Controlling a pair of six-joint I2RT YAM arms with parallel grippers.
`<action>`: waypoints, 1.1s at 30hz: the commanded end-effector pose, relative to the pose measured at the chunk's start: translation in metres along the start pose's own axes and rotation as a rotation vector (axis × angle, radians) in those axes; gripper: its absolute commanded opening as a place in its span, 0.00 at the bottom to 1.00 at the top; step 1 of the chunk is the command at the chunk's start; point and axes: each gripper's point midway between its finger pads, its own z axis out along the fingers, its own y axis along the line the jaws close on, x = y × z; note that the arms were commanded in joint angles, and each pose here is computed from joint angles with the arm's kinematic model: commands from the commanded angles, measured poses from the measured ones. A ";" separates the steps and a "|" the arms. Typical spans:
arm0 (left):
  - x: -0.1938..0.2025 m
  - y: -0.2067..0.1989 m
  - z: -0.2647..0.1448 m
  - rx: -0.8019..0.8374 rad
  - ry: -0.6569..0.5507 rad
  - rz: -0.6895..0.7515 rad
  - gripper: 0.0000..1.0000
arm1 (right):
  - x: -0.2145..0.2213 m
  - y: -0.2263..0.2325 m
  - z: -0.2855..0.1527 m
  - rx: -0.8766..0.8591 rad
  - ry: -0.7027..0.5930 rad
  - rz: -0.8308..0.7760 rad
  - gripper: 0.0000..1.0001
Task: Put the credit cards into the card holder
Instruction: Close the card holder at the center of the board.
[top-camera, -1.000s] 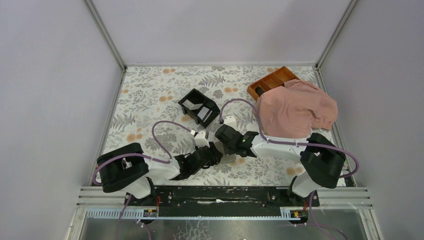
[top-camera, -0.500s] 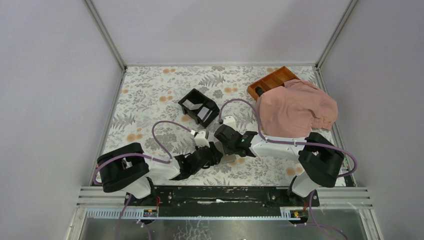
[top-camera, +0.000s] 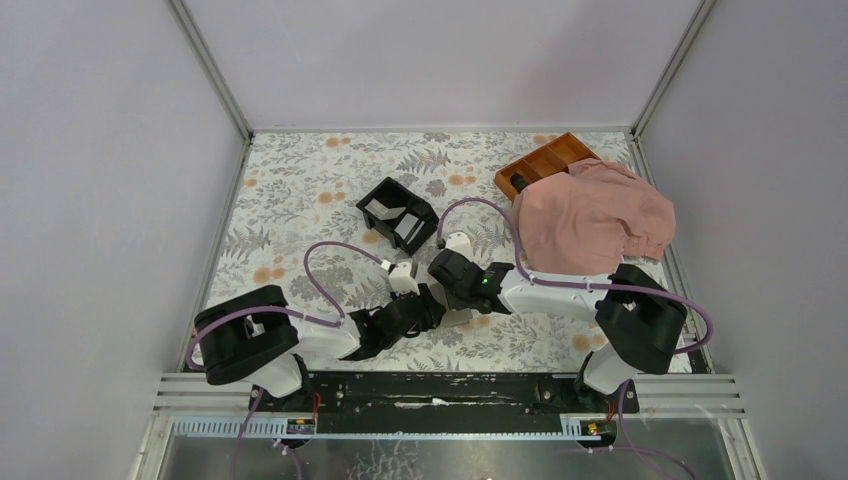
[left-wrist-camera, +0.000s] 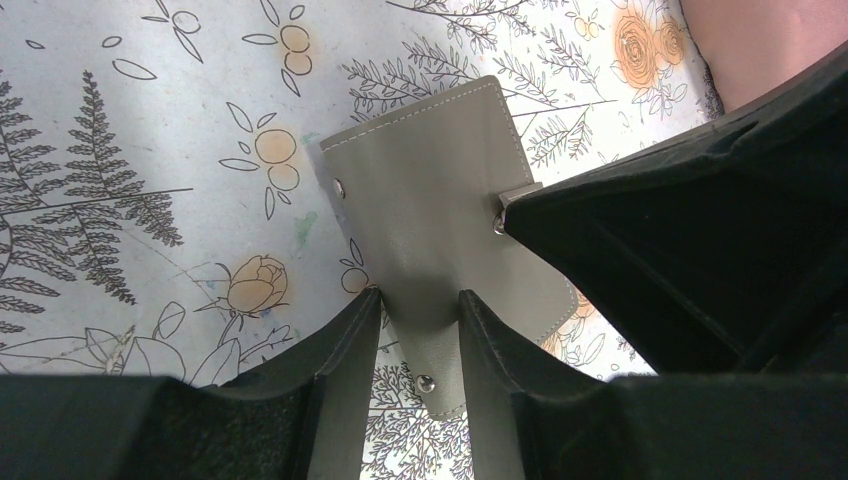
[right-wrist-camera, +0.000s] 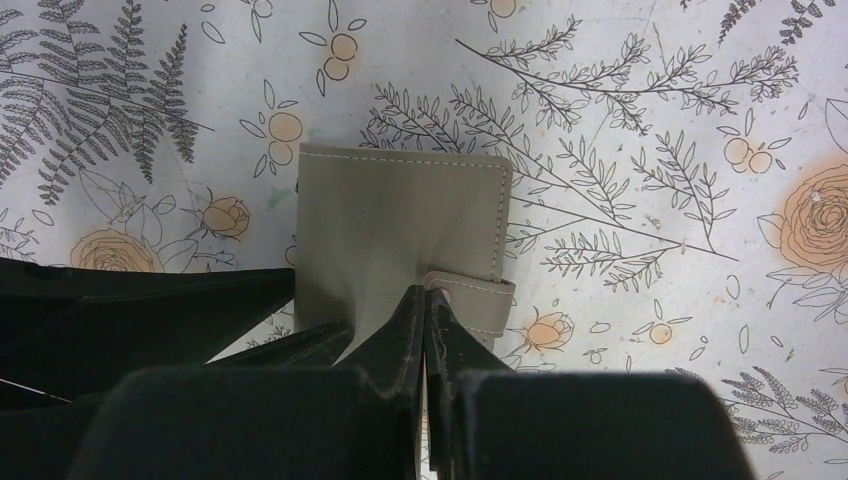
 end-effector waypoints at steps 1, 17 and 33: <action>0.002 0.001 0.003 0.004 0.004 -0.004 0.41 | -0.009 0.016 -0.001 -0.048 -0.022 0.001 0.00; 0.004 0.002 0.004 0.005 0.006 -0.008 0.41 | -0.007 0.022 0.001 -0.067 -0.013 0.010 0.00; 0.004 0.002 0.003 0.005 0.005 -0.013 0.41 | 0.001 0.023 0.007 -0.074 0.001 0.032 0.00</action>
